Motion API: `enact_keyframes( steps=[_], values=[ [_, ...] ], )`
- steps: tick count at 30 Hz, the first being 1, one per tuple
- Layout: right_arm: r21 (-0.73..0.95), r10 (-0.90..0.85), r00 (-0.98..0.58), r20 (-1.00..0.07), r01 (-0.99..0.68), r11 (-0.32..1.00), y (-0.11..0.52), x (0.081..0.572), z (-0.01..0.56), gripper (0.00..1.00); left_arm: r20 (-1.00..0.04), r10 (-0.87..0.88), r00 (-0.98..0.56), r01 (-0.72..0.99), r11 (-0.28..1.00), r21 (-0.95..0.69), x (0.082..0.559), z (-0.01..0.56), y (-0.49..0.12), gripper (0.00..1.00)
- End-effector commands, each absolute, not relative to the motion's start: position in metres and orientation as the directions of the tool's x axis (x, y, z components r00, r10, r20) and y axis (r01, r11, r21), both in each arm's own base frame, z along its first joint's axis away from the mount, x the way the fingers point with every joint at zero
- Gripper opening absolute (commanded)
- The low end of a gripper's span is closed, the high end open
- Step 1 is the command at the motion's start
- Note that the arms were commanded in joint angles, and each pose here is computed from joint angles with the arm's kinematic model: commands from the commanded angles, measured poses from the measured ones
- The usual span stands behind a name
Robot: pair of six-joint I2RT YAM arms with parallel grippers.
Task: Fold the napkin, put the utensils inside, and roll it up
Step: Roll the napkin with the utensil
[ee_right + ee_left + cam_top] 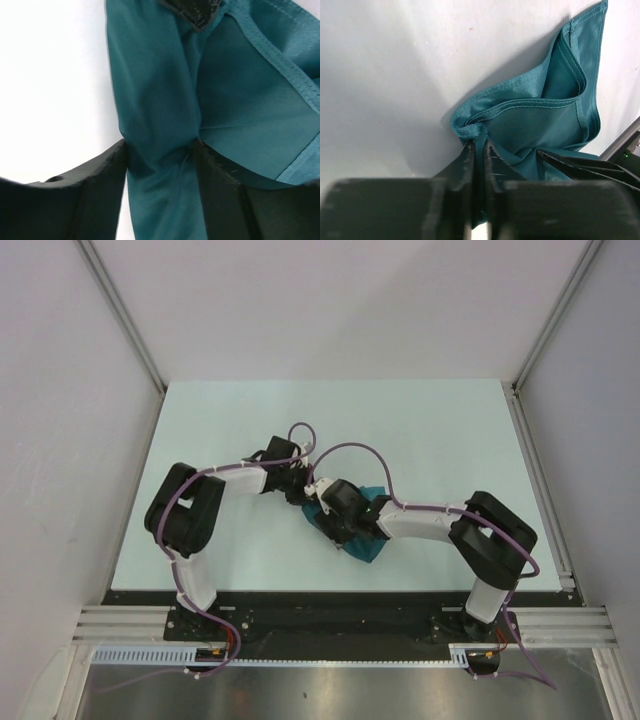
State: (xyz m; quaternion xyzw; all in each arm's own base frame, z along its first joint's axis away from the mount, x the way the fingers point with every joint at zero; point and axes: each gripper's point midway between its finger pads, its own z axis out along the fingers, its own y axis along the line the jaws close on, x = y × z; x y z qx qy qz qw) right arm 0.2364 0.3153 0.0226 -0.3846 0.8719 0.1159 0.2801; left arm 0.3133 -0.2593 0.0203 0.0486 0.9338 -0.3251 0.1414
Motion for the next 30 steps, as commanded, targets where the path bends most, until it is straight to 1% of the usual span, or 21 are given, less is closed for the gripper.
enact_keyframes(
  steps=[1,2,4,5,8,10,12,13,15,16,18,19,21,22,26,30],
  values=[
    [0.066,-0.608,-0.635,-0.476,-0.715,0.696,0.301,0.214,-0.010,0.52,-0.383,-0.042,-0.923,0.209,0.781,-0.589,0.342,0.040,-0.259,0.26],
    [0.100,-0.603,-0.648,-0.465,-0.716,0.691,0.302,0.208,-0.012,0.49,-0.394,-0.060,-0.917,0.204,0.778,-0.594,0.346,0.046,-0.256,0.46],
    [0.153,-0.586,-0.681,-0.440,-0.699,0.698,0.298,0.200,-0.015,0.42,-0.428,-0.108,-0.897,0.192,0.776,-0.600,0.358,0.063,-0.245,0.59],
    [0.175,-0.579,-0.690,-0.433,-0.695,0.697,0.298,0.197,-0.016,0.41,-0.441,-0.124,-0.889,0.186,0.782,-0.595,0.362,0.067,-0.240,0.67],
    [0.281,-0.548,-0.730,-0.409,-0.672,0.685,0.299,0.186,-0.016,0.38,-0.461,-0.191,-0.867,0.139,0.794,-0.591,0.371,0.075,-0.216,0.74],
    [0.366,-0.540,-0.745,-0.392,-0.664,0.652,0.305,0.174,-0.011,0.37,-0.460,-0.224,-0.859,0.103,0.805,-0.584,0.366,0.072,-0.204,0.76],
    [0.417,-0.523,-0.763,-0.380,-0.646,0.639,0.306,0.170,-0.008,0.37,-0.472,-0.252,-0.845,0.075,0.817,-0.571,0.365,0.069,-0.194,0.77],
    [0.463,-0.524,-0.766,-0.372,-0.642,0.611,0.310,0.163,-0.003,0.37,-0.461,-0.254,-0.850,0.058,0.825,-0.562,0.356,0.060,-0.189,0.77],
    [0.535,-0.514,-0.780,-0.358,-0.622,0.571,0.315,0.156,0.005,0.36,-0.501,-0.260,-0.825,0.089,0.817,-0.570,0.354,0.068,-0.188,0.77],
    [0.555,-0.509,-0.784,-0.355,-0.615,0.559,0.317,0.154,0.008,0.36,-0.479,-0.255,-0.840,0.074,0.821,-0.567,0.339,0.056,-0.184,0.77],
    [0.597,-0.495,-0.796,-0.348,-0.595,0.537,0.320,0.154,0.016,0.37,-0.541,-0.265,-0.798,0.137,0.795,-0.591,0.340,0.073,-0.188,0.78],
    [0.611,-0.491,-0.799,-0.346,-0.589,0.529,0.321,0.153,0.018,0.36,-0.535,-0.265,-0.803,0.137,0.790,-0.597,0.330,0.068,-0.187,0.78],
    [0.655,-0.466,-0.821,-0.330,-0.555,0.513,0.323,0.155,0.024,0.37,-0.575,-0.276,-0.770,0.187,0.764,-0.617,0.327,0.083,-0.189,0.78],
    [0.671,-0.456,-0.830,-0.321,-0.539,0.509,0.322,0.157,0.026,0.36,-0.562,-0.266,-0.783,0.203,0.746,-0.634,0.316,0.079,-0.192,0.79],
    [0.723,-0.411,-0.864,-0.289,-0.479,0.498,0.319,0.168,0.034,0.37,-0.561,-0.236,-0.793,0.261,0.701,-0.663,0.298,0.082,-0.205,0.79],
    [0.747,-0.399,-0.889,-0.225,-0.420,0.516,0.312,0.176,0.024,0.37,-0.545,-0.168,-0.821,0.316,0.662,-0.680,0.285,0.076,-0.227,0.78]
  ],
)
